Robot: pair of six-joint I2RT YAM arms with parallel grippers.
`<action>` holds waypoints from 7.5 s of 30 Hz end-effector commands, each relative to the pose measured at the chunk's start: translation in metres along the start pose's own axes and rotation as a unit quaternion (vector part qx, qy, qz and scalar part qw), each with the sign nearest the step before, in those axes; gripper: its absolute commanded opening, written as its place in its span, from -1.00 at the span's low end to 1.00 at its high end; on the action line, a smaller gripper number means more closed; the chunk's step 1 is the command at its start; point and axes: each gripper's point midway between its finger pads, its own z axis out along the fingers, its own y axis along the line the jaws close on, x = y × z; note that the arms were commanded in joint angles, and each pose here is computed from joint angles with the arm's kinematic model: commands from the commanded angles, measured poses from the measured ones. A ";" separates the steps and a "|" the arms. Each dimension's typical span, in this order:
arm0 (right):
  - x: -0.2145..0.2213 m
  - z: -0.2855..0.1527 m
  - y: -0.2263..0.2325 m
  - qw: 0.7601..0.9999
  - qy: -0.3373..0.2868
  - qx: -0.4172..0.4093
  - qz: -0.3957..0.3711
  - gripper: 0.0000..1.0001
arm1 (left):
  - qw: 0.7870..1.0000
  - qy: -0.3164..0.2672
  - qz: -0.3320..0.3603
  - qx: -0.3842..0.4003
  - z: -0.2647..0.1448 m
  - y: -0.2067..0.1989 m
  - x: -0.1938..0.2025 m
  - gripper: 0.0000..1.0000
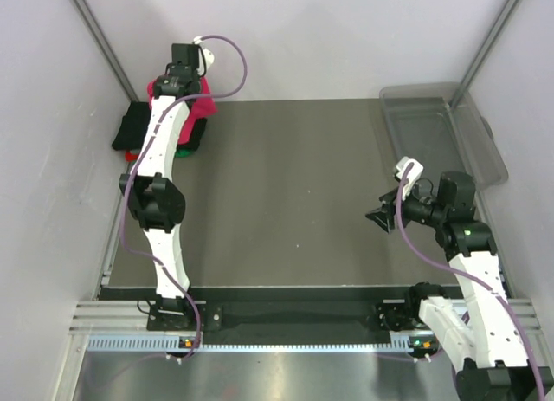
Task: Fold and stack the t-shirts
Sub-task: Fold the tshirt
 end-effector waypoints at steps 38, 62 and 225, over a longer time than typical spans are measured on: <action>-0.003 -0.004 -0.022 0.999 -0.032 0.031 0.005 0.34 | 0.995 -0.024 0.071 0.067 0.000 -0.104 -0.046 -1.00; 0.003 0.000 -0.025 0.999 -0.026 0.028 0.011 0.37 | 0.967 -0.038 0.014 0.251 -0.058 -0.188 -0.048 -1.00; 0.007 0.347 -0.024 0.931 0.147 -0.203 -0.266 -0.34 | 0.770 0.186 -0.223 0.568 -0.050 -0.325 0.129 -1.00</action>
